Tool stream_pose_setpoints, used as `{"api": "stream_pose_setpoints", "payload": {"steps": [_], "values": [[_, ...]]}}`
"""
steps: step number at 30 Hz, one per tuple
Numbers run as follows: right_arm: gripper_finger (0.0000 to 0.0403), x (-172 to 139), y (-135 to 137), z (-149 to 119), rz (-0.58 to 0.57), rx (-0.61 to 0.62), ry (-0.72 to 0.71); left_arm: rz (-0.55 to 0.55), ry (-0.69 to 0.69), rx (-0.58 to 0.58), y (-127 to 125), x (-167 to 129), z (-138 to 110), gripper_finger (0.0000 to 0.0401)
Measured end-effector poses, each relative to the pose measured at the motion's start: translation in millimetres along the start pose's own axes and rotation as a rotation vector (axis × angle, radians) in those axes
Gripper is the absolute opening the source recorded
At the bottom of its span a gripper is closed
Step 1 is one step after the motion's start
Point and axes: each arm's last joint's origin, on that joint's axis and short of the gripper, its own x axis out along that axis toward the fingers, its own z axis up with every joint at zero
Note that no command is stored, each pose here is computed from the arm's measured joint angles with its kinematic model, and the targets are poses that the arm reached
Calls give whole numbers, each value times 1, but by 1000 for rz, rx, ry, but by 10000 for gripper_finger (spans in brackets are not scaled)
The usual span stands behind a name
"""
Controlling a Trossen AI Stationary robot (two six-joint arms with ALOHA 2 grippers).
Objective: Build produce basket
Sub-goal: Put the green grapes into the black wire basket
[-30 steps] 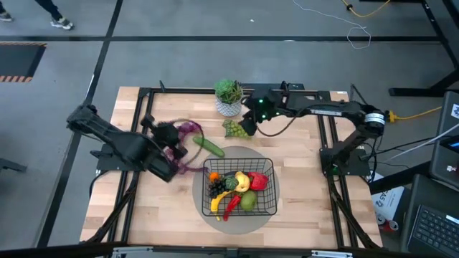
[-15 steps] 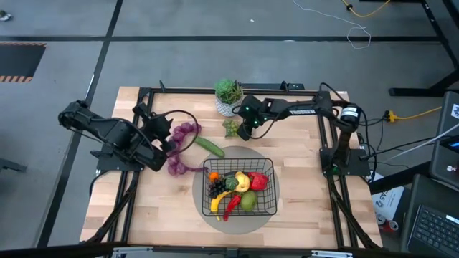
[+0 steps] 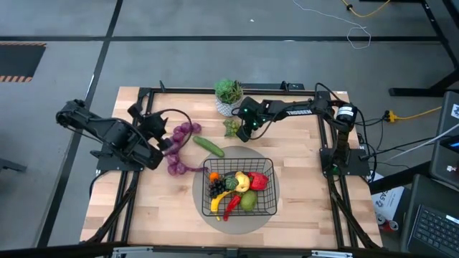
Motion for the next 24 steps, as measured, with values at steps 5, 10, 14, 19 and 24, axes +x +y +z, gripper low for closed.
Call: {"api": "stream_pose_setpoints", "payload": {"steps": [5, 10, 14, 19, 24], "values": [[177, 0, 0, -1, 0, 19, 7, 13, 51, -34, -9, 12, -26, 105], [66, 0, 0, -1, -2, 20, 11, 0, 62, -84, -22, 20, -39, 105], [16, 0, -1, -1, -6, -8, 7, -42, 34, -183, -32, 22, -38, 105], [8, -7, 4, -1, 2, -43, -8, -91, 4, -280, -45, 24, -31, 105], [4, -40, 22, 4, 47, -88, -87, -143, 42, -312, -49, 23, -30, 105]]}}
